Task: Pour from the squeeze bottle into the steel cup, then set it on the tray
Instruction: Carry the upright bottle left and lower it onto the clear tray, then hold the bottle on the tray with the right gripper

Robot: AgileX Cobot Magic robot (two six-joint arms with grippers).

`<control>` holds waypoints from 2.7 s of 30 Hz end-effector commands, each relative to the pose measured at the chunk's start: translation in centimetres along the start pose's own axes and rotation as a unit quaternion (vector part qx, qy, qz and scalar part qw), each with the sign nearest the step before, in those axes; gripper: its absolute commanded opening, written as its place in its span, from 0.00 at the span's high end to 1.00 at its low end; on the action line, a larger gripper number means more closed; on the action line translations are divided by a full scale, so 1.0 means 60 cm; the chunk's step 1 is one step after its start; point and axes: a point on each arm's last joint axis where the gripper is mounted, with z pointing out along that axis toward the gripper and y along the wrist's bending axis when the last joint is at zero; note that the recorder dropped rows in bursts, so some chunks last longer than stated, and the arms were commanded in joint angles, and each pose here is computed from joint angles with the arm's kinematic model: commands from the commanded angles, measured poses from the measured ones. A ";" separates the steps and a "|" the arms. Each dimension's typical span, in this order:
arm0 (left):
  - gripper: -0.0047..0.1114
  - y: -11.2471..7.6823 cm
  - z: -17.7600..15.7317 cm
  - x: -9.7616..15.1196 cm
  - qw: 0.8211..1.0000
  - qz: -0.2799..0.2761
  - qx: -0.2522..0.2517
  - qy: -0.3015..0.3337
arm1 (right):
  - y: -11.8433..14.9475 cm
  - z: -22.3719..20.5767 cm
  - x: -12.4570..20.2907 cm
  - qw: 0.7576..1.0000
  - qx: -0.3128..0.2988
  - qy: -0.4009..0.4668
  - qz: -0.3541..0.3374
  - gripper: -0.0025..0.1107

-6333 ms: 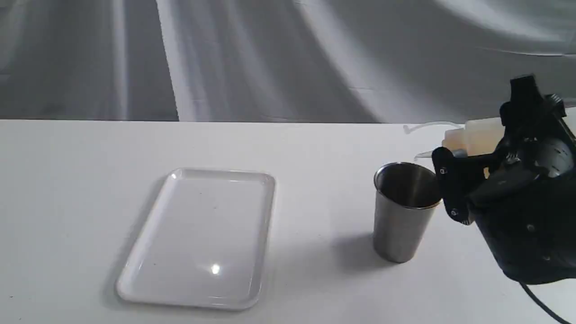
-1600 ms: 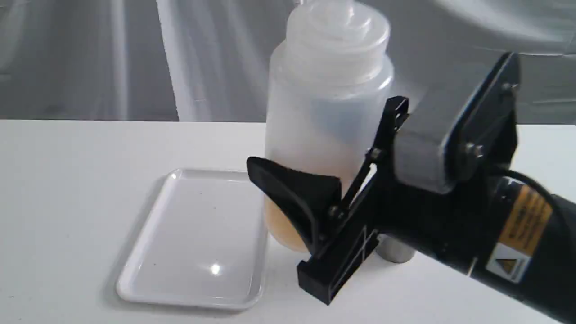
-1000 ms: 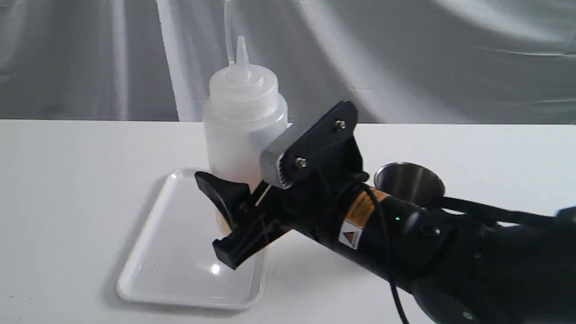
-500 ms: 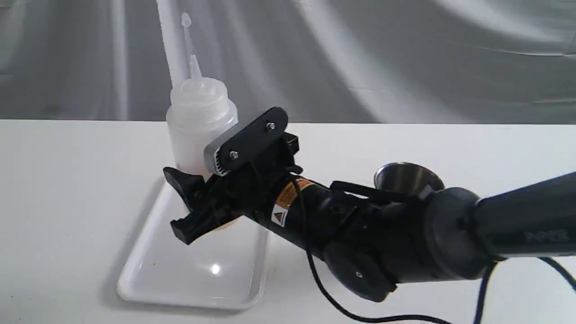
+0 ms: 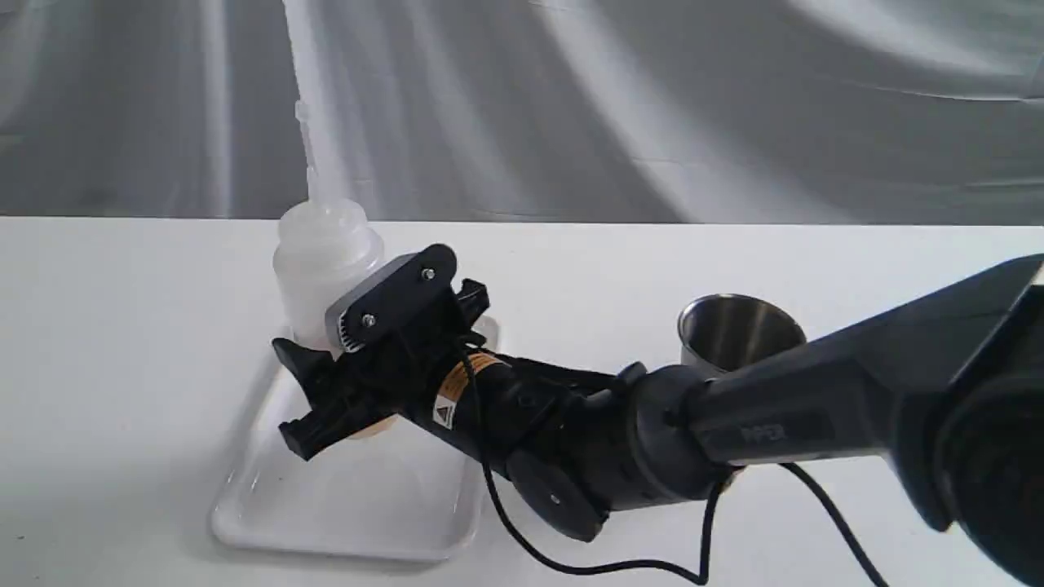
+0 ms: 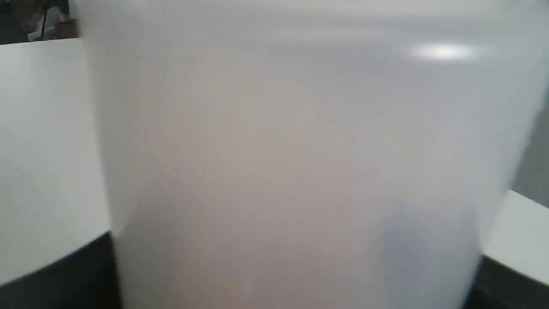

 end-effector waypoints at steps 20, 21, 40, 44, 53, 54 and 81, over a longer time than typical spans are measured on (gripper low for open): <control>0.89 0.000 0.000 0.001 1.000 -0.001 0.002 -0.003 | -0.002 0.050 0.024 1.000 0.005 -0.016 0.016 0.98; 0.89 0.000 0.000 0.001 1.000 -0.001 0.002 -0.003 | -0.002 0.050 0.024 1.000 0.005 -0.016 0.016 0.98; 0.89 0.000 0.000 0.001 1.000 0.000 0.002 -0.003 | -0.011 0.051 0.043 0.999 0.035 -0.002 0.023 0.98; 0.89 0.000 0.000 0.001 1.000 -0.001 0.002 -0.003 | -0.011 0.052 0.051 0.999 0.035 -0.005 0.017 0.98; 0.89 0.000 0.000 0.001 1.000 -0.001 0.002 -0.003 | -0.011 0.052 0.047 0.999 0.037 -0.016 0.000 0.98; 0.89 0.000 0.000 0.001 1.000 0.000 0.002 -0.003 | -0.011 0.052 0.047 0.999 0.037 -0.016 0.000 0.98; 0.89 0.000 0.000 0.001 1.000 0.000 0.002 -0.003 | -0.006 0.054 0.065 0.999 0.033 -0.001 0.007 0.22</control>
